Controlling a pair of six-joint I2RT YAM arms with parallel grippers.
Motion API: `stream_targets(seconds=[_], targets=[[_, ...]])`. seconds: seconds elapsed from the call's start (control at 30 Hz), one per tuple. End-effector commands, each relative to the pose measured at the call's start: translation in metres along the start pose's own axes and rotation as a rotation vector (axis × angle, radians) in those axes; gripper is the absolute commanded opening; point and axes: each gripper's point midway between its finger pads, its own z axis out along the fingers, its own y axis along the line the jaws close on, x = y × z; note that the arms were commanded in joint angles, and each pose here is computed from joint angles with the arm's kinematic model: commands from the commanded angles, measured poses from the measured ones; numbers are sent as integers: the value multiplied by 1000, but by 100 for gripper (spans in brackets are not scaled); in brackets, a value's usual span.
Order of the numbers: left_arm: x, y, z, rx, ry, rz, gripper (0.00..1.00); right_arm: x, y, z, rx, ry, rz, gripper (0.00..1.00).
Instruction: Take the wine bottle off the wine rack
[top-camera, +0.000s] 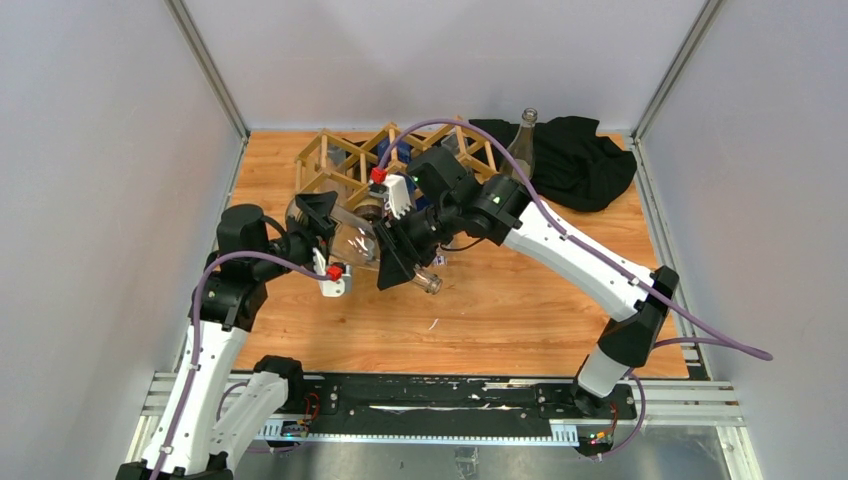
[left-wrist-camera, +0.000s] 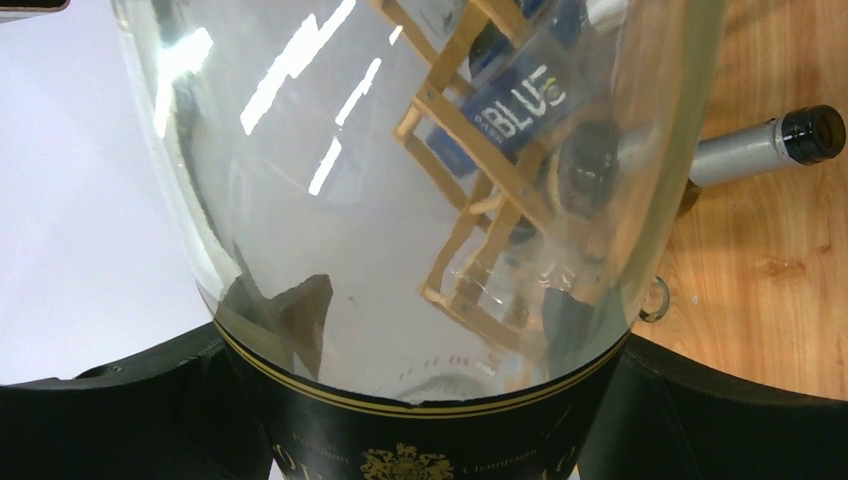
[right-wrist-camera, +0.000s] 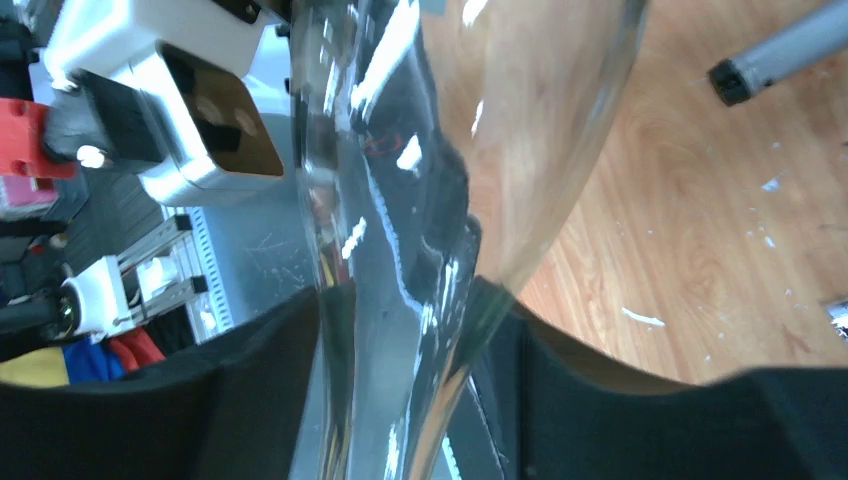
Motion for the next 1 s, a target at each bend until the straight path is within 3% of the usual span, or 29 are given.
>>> stream_targets(seconds=[0.0,0.03,0.2,0.37,0.5,0.67,0.8,0.97], targets=[[-12,11,0,-79,-50,-18,4,-49,27,-34,7,-213,-235,69],[-11,23,-2,-139,-44,-21,0,-50,24,-38,29,-227,-238,73],[-9,35,-6,-232,-34,-41,0,-67,4,-71,168,-338,-230,92],[-8,42,-9,-293,-40,-139,0,-95,0,-130,310,-543,-254,94],[-10,46,-11,-314,-67,-378,0,-107,17,-177,346,-723,-310,95],[-27,45,-10,-292,-163,-719,0,-108,33,-199,327,-825,-354,96],[-44,46,-9,-240,-247,-981,0,-109,39,-191,269,-824,-368,97],[-69,49,-10,-150,-357,-1139,0,-116,40,-166,181,-797,-361,97]])
